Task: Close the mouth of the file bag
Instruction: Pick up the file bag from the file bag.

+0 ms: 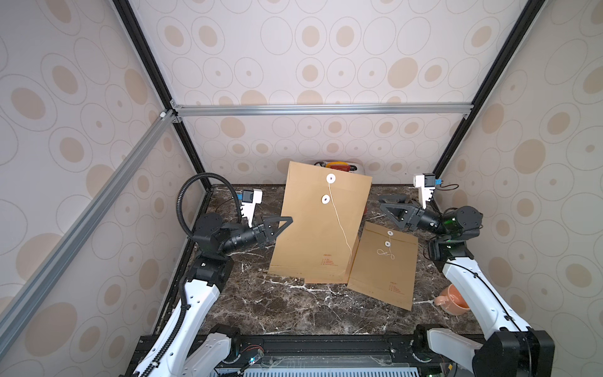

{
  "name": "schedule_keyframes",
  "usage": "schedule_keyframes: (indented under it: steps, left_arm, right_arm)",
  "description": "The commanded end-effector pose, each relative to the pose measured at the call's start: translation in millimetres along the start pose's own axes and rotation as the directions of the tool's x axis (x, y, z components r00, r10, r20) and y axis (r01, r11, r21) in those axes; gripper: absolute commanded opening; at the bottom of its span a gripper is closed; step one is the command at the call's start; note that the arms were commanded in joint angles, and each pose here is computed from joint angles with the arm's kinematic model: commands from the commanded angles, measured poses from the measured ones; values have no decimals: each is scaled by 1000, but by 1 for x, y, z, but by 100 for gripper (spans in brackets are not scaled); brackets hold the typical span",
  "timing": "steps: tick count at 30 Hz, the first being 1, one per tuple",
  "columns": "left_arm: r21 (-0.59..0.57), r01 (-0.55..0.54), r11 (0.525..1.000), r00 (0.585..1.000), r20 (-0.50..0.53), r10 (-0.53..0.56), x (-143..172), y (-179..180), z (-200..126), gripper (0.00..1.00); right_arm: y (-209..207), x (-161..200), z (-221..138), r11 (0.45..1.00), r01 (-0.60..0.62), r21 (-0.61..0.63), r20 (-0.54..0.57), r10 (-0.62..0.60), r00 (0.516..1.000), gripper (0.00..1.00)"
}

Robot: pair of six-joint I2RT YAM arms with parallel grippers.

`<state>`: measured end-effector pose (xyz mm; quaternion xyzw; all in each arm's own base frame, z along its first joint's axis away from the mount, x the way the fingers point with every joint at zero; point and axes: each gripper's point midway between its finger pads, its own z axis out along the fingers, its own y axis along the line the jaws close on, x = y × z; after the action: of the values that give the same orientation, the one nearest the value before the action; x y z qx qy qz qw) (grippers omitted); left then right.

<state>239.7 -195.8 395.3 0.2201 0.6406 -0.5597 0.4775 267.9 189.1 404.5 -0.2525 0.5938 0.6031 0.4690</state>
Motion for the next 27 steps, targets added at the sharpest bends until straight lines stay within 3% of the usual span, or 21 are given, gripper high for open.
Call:
schedule_keyframes:
  steps: [1,13,25,27]
  left_arm:
    - [67,-92,994,994,73,87,-33,-31,-1,0]
    - [93,-76,993,992,103,67,-38,-27,3,0]
    - [80,-56,995,994,94,49,-34,-19,5,0]
    - [81,-58,995,995,91,50,-34,-19,5,0]
  right_arm:
    - [-2,1,5,1000,14,-7,-12,-15,1000,78]
    - [0,18,39,997,4,-83,-87,-11,996,68]
    - [11,22,61,986,-19,-164,-99,3,995,45]
    - [12,22,60,986,-16,-163,-99,0,995,36]
